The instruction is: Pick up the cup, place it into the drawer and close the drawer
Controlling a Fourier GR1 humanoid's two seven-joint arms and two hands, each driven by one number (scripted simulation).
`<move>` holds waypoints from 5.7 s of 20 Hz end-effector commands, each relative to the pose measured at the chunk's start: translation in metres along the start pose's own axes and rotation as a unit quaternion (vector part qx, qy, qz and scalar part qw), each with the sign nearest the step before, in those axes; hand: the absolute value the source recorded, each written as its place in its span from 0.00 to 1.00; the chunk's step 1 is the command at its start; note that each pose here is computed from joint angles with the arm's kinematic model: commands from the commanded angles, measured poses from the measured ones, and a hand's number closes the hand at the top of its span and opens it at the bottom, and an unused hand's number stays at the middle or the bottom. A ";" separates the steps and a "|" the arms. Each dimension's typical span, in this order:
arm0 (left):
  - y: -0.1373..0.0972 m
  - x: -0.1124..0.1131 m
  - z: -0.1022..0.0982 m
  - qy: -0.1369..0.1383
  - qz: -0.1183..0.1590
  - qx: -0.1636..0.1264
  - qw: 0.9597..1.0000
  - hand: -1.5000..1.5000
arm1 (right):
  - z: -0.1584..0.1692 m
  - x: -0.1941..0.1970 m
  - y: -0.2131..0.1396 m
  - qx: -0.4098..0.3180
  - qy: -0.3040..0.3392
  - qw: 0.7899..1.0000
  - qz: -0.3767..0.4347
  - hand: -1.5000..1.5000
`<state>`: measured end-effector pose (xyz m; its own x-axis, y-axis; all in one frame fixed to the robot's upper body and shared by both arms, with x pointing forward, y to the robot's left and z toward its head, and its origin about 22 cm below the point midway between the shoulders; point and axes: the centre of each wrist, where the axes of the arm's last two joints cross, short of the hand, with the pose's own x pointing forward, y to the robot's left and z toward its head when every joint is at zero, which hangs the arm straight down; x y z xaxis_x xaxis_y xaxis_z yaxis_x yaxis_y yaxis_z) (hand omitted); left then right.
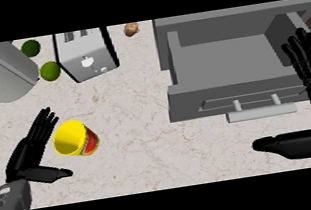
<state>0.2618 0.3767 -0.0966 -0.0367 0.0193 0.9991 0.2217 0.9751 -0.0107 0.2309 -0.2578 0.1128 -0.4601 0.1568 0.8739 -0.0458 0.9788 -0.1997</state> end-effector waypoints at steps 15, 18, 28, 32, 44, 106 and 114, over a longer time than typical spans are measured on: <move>-0.006 -0.023 -0.004 -0.049 0.022 -0.018 0.998 0.00 | 0.002 -0.001 -0.003 0.018 0.008 1.000 -0.007 0.00; -0.007 -0.023 -0.008 -0.055 0.033 -0.022 0.998 0.00 | -0.012 0.000 0.002 0.010 -0.003 1.000 -0.008 0.00; -0.030 -0.029 -0.022 -0.067 0.079 -0.044 0.994 0.00 | -0.013 0.001 0.002 0.016 0.002 1.000 -0.013 0.00; -0.031 -0.030 -0.021 -0.065 0.100 -0.058 0.991 0.00 | -0.002 0.005 0.001 0.014 -0.001 1.000 -0.016 0.00; -0.054 -0.034 -0.031 -0.076 0.194 -0.129 0.970 1.00 | -0.010 -0.005 0.000 0.015 0.006 1.000 -0.020 0.00; -0.295 0.249 -0.251 -0.190 -0.002 -0.015 0.982 1.00 | -0.001 0.005 -0.020 0.013 0.011 1.000 -0.004 0.00; -0.302 0.220 -0.251 -0.157 -0.023 -0.030 0.987 1.00 | -0.003 -0.008 -0.028 0.020 0.008 1.000 -0.010 0.00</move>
<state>0.4317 0.0319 0.1532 -0.3665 0.0764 0.9273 0.2588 0.9657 0.0227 0.2394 -0.2922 0.1147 -0.4441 0.1505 0.8833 -0.0772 0.9757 -0.2051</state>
